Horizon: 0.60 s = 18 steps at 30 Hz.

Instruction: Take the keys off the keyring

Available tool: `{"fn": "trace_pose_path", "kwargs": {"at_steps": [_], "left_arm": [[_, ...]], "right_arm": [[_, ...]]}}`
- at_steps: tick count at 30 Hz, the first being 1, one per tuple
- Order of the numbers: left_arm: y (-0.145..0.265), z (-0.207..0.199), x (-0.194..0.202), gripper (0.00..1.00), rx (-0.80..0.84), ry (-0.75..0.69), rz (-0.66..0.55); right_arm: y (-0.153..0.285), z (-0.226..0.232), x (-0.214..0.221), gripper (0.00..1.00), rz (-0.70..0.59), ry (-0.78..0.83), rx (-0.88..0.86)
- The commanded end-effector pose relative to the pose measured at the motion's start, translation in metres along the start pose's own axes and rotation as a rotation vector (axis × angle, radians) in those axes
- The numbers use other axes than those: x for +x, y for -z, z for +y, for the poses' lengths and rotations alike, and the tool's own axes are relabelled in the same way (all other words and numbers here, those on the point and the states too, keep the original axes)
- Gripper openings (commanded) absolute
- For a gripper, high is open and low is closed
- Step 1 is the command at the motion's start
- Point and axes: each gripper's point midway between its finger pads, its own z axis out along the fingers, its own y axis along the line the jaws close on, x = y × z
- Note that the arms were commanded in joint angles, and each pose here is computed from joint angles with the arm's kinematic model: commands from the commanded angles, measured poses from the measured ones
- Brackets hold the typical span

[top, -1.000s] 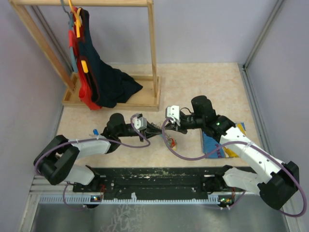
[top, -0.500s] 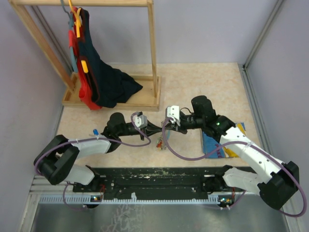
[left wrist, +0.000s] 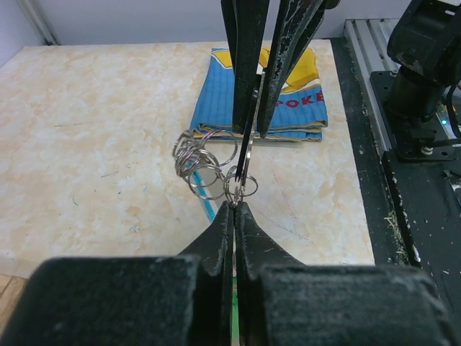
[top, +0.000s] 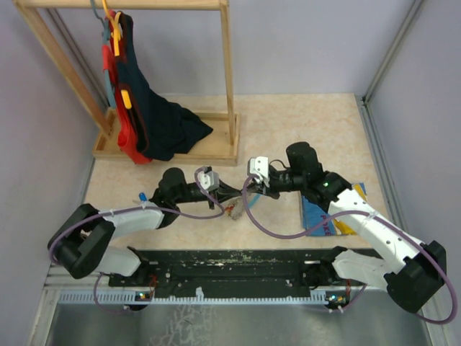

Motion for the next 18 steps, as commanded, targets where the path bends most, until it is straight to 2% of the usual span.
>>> {"fn": "trace_pose_path", "kwargs": {"at_steps": [1, 11, 18], "left_arm": [[0.003, 0.003, -0.021, 0.00, -0.025, -0.055, -0.054], [0.013, 0.008, -0.039, 0.00, -0.111, -0.069, -0.115], [0.018, 0.005, -0.059, 0.00, -0.130, -0.044, -0.215]], "right_arm": [[0.011, -0.015, -0.028, 0.00, -0.071, 0.074, 0.051], [0.011, -0.018, -0.021, 0.00, -0.053, 0.076, 0.061], [0.005, -0.011, -0.014, 0.00, -0.053, 0.072, 0.022]]}}
